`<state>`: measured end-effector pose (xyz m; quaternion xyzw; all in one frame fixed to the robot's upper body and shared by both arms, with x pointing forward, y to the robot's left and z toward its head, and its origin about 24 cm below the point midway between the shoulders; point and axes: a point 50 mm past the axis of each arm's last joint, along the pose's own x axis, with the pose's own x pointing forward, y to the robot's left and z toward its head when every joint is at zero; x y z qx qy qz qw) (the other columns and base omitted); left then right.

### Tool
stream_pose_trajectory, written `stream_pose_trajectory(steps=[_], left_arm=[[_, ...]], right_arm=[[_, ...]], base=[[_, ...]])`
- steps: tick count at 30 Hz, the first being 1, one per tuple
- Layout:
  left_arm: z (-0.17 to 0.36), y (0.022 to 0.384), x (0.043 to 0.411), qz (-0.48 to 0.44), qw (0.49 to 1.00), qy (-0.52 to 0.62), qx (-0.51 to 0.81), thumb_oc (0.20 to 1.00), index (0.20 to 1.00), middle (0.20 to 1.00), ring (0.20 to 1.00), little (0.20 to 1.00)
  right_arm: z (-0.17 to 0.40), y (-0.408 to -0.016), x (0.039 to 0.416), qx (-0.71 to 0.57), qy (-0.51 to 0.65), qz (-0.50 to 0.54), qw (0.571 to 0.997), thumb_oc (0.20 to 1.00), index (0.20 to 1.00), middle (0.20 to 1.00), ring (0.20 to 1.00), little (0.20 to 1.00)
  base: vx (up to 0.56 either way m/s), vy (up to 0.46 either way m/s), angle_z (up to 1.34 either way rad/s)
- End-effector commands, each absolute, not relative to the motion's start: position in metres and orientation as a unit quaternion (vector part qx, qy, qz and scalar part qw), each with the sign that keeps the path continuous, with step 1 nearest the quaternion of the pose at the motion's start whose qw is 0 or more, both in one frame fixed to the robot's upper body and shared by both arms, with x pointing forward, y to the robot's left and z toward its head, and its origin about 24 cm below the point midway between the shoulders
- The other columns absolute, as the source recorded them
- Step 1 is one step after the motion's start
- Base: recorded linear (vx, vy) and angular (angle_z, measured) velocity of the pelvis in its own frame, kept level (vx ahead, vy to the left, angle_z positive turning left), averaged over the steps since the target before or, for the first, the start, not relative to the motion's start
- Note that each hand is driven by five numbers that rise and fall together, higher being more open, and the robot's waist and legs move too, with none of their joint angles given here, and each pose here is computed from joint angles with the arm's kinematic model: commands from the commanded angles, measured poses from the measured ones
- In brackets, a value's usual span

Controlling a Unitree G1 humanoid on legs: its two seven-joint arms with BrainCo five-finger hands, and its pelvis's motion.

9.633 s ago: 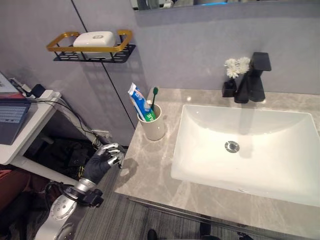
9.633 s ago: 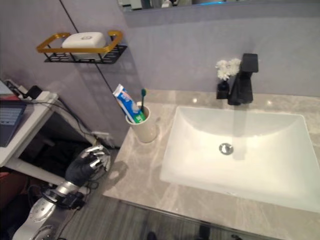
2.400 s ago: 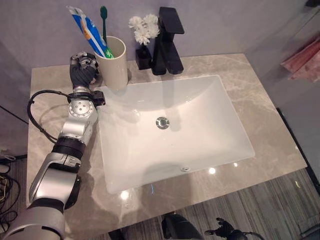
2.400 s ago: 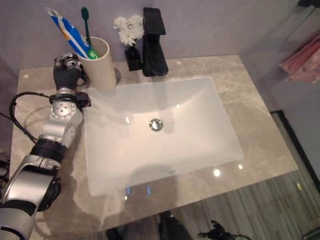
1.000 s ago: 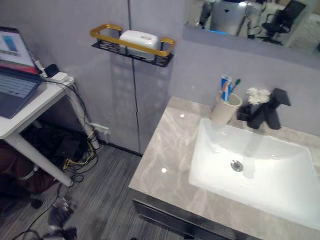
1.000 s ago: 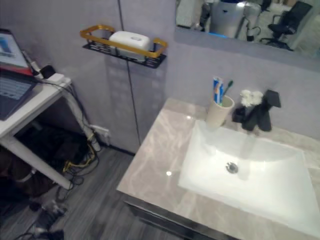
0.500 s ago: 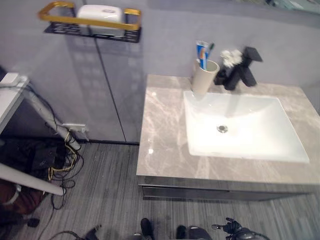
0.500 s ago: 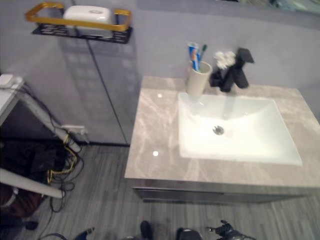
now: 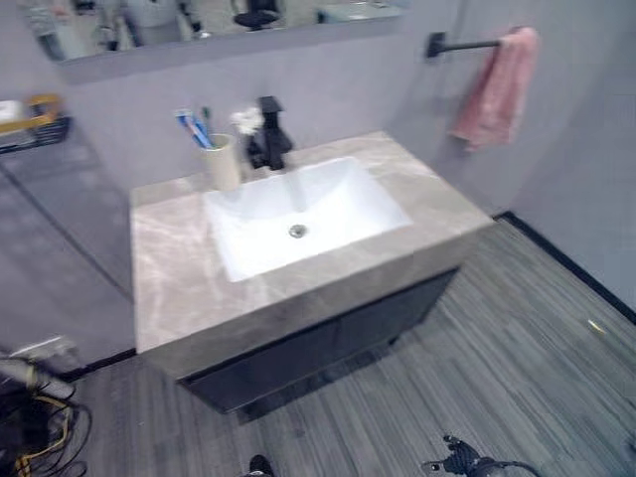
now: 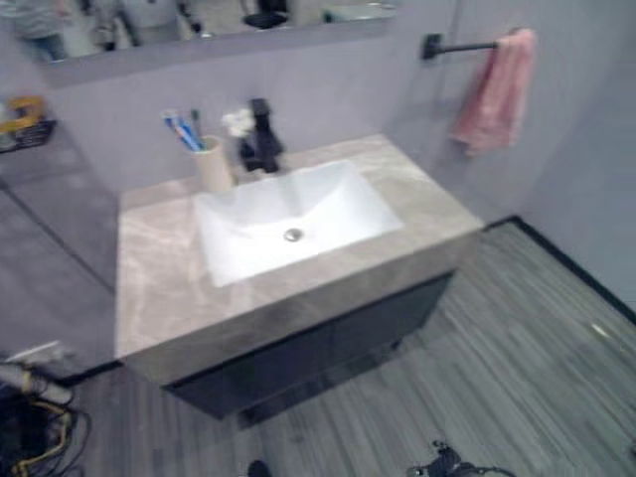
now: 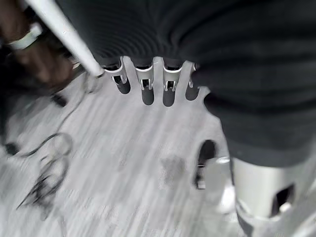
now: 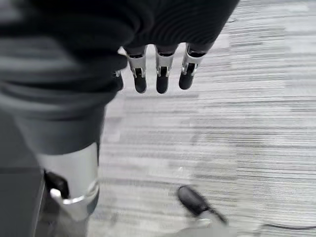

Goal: Put brush and paste in cup on sink, flatten towel.

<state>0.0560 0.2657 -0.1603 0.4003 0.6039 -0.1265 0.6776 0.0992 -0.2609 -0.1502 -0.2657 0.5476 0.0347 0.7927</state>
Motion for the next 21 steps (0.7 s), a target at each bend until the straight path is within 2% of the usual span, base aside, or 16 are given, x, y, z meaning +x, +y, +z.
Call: stream_pose_trajectory(steps=[1, 5, 8, 13, 17, 21], left_arm=[[-0.157, 0.254, 0.092, -0.107, 0.718, 0.546, 0.417, 1.0, 1.0, 1.0, 1.0, 1.0], [-0.156, 0.237, 0.11, -0.116, 0.744, 0.505, 0.421, 1.0, 1.0, 1.0, 1.0, 1.0], [-0.154, 0.23, 0.117, -0.101, 0.761, 0.477, 0.427, 1.0, 1.0, 1.0, 1.0, 1.0], [-0.152, 0.23, 0.124, -0.104, 0.763, 0.474, 0.427, 1.0, 1.0, 1.0, 1.0, 1.0], [-0.155, 0.226, 0.121, -0.12, 0.757, 0.481, 0.424, 1.0, 1.0, 1.0, 1.0, 1.0], [-0.15, 0.23, 0.128, -0.084, 0.778, 0.465, 0.413, 1.0, 1.0, 1.0, 1.0, 1.0]], right_arm=[[-0.142, -0.264, 0.126, -0.281, 0.517, 0.028, 0.808, 1.0, 1.0, 1.0, 1.0, 1.0], [-0.144, -0.262, 0.123, -0.301, 0.517, 0.035, 0.8, 1.0, 1.0, 1.0, 1.0, 1.0], [-0.142, -0.252, 0.128, -0.297, 0.485, 0.046, 0.821, 1.0, 1.0, 1.0, 1.0, 1.0], [-0.15, -0.238, 0.113, -0.28, 0.499, 0.077, 0.816, 1.0, 1.0, 1.0, 1.0, 1.0], [-0.156, -0.239, 0.104, -0.257, 0.531, 0.045, 0.806, 1.0, 1.0, 1.0, 1.0, 1.0], [-0.154, -0.23, 0.117, -0.269, 0.515, 0.06, 0.812, 1.0, 1.0, 1.0, 1.0, 1.0]], base=[[-0.09, -0.21, -0.77], [0.0, -0.13, -1.44], [-0.01, -0.027, -1.4], [0.01, 0.041, -1.19], [0.06, 0.136, -0.88], [-0.04, 0.039, -1.23]])
